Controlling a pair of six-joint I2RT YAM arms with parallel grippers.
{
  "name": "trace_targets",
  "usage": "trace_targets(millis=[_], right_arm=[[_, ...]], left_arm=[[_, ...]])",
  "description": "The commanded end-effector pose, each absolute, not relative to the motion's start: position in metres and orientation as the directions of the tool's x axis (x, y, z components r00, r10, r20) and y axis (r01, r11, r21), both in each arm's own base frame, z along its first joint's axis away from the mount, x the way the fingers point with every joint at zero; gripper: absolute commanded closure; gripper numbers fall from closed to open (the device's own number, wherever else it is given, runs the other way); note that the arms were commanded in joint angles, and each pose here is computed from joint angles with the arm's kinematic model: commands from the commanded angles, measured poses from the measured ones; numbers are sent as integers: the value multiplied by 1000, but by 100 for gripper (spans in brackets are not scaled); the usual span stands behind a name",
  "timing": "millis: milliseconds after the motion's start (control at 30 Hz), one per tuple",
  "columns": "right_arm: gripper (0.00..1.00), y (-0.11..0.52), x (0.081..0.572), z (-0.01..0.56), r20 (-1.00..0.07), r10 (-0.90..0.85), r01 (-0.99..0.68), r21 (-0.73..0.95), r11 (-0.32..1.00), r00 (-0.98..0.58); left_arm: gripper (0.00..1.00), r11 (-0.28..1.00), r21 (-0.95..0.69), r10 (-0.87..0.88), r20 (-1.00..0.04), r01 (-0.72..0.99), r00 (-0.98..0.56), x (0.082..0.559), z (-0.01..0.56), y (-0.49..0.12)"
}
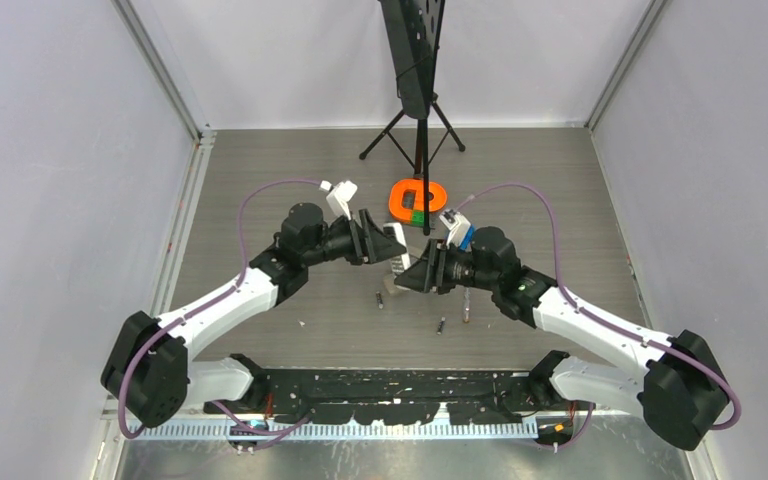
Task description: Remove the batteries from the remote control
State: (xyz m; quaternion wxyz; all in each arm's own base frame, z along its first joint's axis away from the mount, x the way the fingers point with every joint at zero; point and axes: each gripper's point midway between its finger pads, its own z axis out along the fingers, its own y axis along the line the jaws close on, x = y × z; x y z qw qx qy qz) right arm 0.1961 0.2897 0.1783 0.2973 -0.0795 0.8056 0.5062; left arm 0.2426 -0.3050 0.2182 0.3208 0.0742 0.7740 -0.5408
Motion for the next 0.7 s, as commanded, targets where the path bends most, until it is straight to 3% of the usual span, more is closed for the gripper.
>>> trace_targets(millis=[0, 333, 467, 667], right_arm=[[100, 276, 197, 157, -595, 100, -412, 658, 631, -797], [100, 283, 198, 157, -706, 51, -463, 515, 722, -706], [100, 269, 202, 151, -724, 27, -433, 442, 786, -690], [100, 255, 200, 140, -740, -27, -441, 370, 818, -672]], left_arm=[[49, 424, -794, -320, -581, 436, -748, 257, 232, -298], [59, 445, -823, -365, -526, 352, -769, 260, 222, -294], [38, 515, -797, -367, -536, 314, -760, 261, 214, -283], [28, 503, -823, -400, -492, 263, -773, 259, 216, -282]])
